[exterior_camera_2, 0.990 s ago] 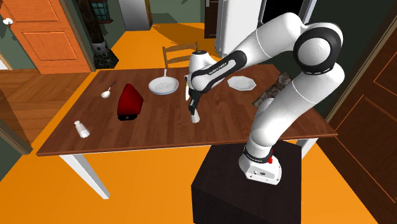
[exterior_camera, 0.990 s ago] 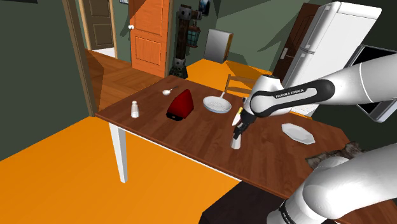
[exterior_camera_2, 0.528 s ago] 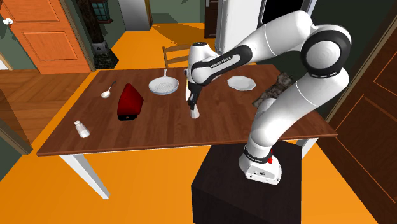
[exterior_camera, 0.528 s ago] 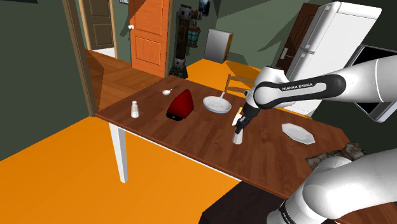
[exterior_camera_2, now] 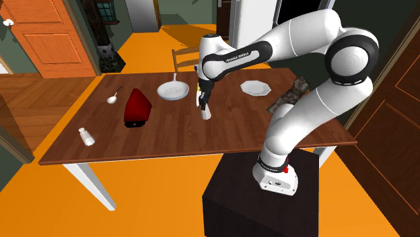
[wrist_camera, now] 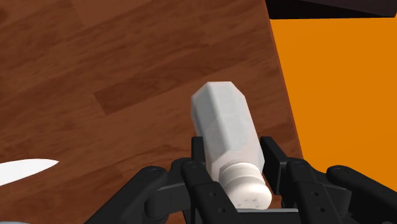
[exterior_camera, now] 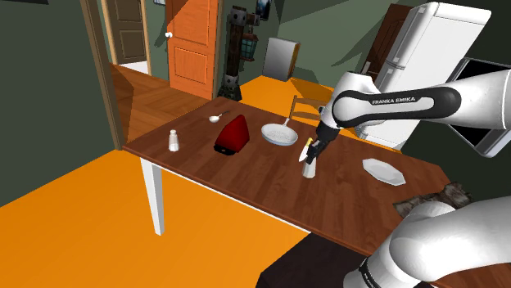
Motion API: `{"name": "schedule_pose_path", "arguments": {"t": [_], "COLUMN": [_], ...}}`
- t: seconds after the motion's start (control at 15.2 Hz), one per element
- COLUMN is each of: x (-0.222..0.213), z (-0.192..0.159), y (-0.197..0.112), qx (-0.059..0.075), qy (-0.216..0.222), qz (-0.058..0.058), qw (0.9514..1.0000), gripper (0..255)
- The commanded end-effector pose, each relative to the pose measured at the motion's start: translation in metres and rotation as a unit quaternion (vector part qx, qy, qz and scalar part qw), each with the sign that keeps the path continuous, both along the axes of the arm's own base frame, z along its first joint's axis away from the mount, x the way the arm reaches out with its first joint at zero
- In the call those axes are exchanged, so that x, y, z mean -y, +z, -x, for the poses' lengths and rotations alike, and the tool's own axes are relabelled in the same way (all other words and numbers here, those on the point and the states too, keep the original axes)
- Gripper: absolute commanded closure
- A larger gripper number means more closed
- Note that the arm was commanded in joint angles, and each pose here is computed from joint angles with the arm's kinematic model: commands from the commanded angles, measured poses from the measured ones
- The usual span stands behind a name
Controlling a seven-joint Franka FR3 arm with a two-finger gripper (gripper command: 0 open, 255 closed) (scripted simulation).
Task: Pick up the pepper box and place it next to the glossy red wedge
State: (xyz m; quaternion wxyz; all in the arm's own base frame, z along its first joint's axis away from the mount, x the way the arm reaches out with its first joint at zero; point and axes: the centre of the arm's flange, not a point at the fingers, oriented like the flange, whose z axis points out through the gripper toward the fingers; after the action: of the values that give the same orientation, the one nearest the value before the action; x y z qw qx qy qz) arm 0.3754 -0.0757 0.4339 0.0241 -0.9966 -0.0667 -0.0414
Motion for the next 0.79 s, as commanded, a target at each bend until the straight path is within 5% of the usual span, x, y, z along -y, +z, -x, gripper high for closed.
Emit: {"name": "schedule_pose_path", "arguments": {"t": [0.0, 0.73], "x": [0.000, 0.000], "z": [0.000, 0.000], "y": [0.011, 0.069], "qx": [0.000, 0.000], "qy": [0.000, 0.000], "qz": [0.000, 0.000], "qw": [1.0000, 1.0000], "gripper": [255, 255]}}
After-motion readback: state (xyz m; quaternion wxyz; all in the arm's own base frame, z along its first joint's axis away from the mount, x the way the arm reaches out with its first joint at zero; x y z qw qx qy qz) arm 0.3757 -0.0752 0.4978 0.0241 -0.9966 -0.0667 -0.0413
